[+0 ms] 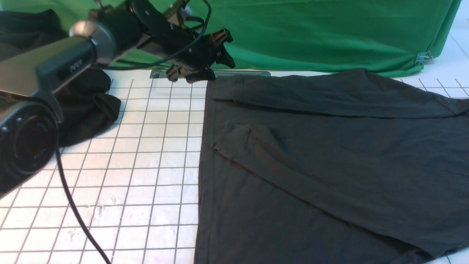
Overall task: Fold a long-sleeved shirt over a white checkered tablecloth.
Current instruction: 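Grab the top left corner of the dark shirt with the left gripper, then fold the left side of the dark shirt inward over its body with the left gripper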
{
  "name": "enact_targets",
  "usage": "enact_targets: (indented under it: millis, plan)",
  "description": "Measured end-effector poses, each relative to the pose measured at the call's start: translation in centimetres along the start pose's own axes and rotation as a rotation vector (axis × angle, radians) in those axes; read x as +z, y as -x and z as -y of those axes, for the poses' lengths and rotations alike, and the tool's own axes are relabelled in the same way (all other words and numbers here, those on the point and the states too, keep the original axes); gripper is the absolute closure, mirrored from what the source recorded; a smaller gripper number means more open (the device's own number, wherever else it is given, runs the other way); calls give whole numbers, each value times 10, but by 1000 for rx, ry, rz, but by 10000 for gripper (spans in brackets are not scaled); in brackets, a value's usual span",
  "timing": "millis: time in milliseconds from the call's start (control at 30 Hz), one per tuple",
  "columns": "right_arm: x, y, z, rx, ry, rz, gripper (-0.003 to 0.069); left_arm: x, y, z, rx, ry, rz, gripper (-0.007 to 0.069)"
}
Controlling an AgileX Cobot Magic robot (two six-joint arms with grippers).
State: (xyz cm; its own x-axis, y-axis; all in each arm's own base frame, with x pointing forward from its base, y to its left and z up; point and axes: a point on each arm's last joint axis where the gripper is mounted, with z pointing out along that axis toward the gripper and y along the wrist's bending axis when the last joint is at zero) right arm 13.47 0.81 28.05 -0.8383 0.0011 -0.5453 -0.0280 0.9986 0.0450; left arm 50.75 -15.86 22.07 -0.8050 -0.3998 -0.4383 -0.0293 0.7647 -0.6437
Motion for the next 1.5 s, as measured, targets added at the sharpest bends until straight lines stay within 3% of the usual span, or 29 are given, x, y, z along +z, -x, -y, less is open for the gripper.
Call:
enact_targets:
  millis: [200, 367, 767, 867, 1000, 1067, 1233, 1500]
  plan:
    - [0, 0, 0, 20, 0, -1, 438, 41, -19, -29, -144, -8, -65, 258]
    - [0, 0, 0, 22, 0, -1, 430, 61, -21, -41, -284, -47, -10, 277]
    - [0, -1, 0, 23, 0, -8, 422, 70, -23, -48, -338, -53, 16, 294]
    - [0, -1, 0, 23, 0, -8, 419, 71, -22, -49, -339, -51, 25, 355]
    - [0, -1, 0, 23, 0, -8, 419, 72, -22, -51, -333, -48, 36, 574]
    - [0, -1, 0, 23, 0, -8, 419, 71, -22, -50, -313, -50, 31, 606]
    - [0, -1, 0, 23, 0, -8, 419, 44, -11, -31, -200, -79, 1, 615]
    - [0, -1, 0, 24, 1, -8, 419, -47, 11, 39, -32, -192, -19, 615]
